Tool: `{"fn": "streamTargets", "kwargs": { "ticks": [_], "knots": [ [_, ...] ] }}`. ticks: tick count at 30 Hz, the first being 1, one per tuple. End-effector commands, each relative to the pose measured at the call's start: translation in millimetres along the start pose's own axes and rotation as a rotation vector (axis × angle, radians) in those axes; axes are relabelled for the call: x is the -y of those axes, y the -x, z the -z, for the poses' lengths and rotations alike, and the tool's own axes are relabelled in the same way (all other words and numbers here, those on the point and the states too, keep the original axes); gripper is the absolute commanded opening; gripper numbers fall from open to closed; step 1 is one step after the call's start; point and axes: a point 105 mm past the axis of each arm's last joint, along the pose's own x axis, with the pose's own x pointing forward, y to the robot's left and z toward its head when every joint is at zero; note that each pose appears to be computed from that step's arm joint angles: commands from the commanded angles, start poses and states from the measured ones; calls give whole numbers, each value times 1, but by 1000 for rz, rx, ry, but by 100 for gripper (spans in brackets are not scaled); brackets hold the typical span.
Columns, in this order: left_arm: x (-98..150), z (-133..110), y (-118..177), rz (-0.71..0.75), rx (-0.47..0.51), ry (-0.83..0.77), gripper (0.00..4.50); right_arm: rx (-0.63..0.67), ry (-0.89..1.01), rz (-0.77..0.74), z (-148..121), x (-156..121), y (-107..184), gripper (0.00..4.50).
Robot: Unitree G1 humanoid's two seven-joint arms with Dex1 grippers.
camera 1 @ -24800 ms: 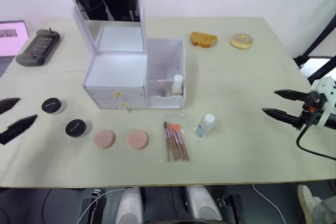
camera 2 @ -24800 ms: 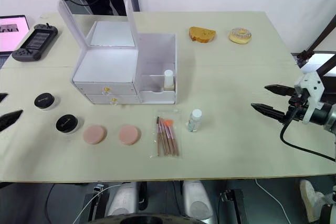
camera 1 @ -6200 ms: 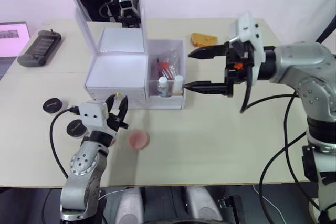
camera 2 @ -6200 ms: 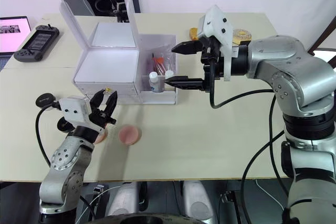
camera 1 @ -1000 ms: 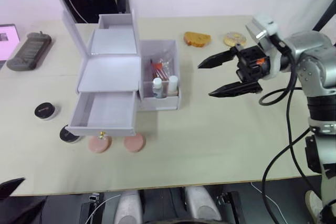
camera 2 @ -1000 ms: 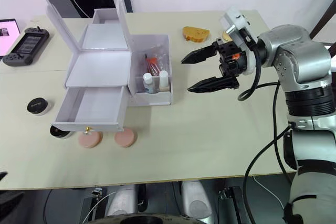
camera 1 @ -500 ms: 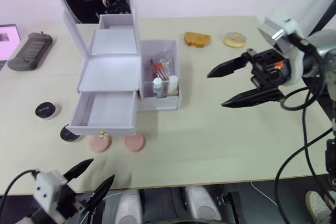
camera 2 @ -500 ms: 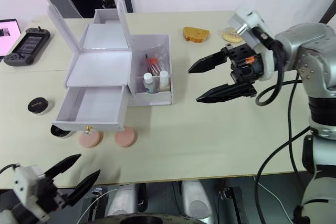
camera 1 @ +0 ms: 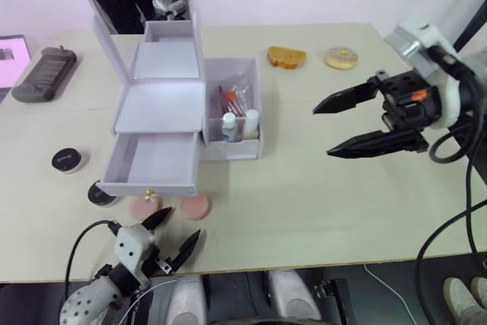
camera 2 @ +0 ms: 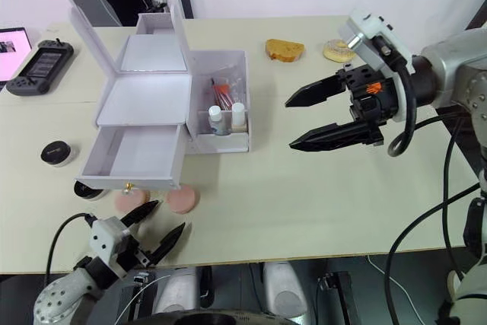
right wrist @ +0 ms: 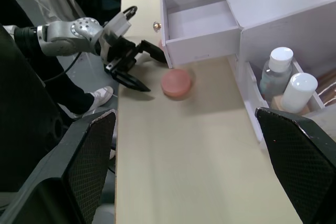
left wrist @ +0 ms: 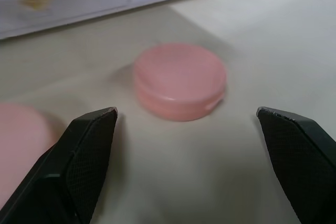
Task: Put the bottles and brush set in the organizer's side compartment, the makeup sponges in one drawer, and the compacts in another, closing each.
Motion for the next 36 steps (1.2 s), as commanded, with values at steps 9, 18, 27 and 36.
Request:
{"fn": "streamTargets", "kwargs": {
  "ticks": [9,18,27,36],
  "knots": [
    [-1,6,-25,-29,28,-32,448,11,33,73,-12,-13,12,450],
    [8,-15,-49,-26,52,-9,423,21,39,87,-15,-13,10,450],
    [20,-54,-61,-7,31,-25,275,34,52,86,-18,-8,5,450],
    [57,-53,-25,11,-45,5,275,50,58,49,-16,-3,-4,450]
  ]
}}
